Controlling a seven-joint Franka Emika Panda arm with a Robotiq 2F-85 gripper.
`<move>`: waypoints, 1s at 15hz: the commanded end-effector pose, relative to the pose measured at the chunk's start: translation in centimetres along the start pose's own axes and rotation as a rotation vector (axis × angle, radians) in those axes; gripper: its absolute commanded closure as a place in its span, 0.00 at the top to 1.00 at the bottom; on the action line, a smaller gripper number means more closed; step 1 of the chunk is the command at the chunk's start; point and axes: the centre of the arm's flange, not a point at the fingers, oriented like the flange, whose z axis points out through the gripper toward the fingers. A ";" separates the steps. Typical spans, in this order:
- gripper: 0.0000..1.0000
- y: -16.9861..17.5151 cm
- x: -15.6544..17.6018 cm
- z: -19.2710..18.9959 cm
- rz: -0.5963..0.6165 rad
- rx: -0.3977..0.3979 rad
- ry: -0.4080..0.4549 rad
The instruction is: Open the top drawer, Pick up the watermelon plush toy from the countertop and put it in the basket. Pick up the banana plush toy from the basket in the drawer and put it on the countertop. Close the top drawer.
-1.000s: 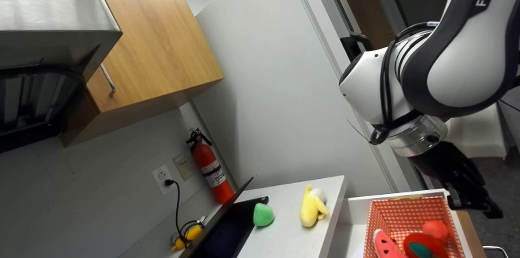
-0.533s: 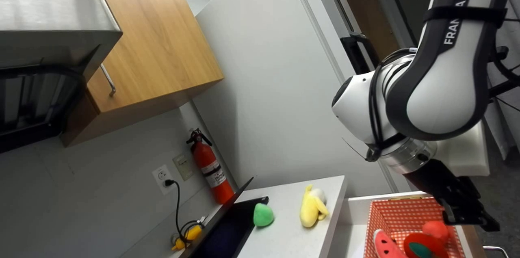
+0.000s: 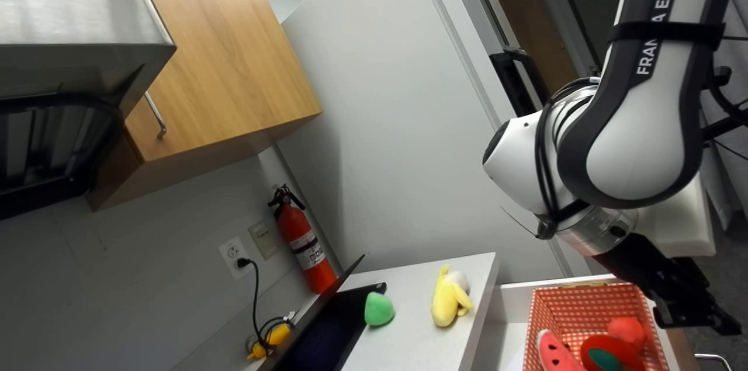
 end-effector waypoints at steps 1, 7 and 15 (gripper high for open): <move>0.00 -0.1 1.5 -0.1 0.007 0.018 -0.015; 0.00 -0.7 3.6 -0.4 0.005 0.029 0.002; 0.00 -1.6 5.8 -0.1 0.018 0.038 0.031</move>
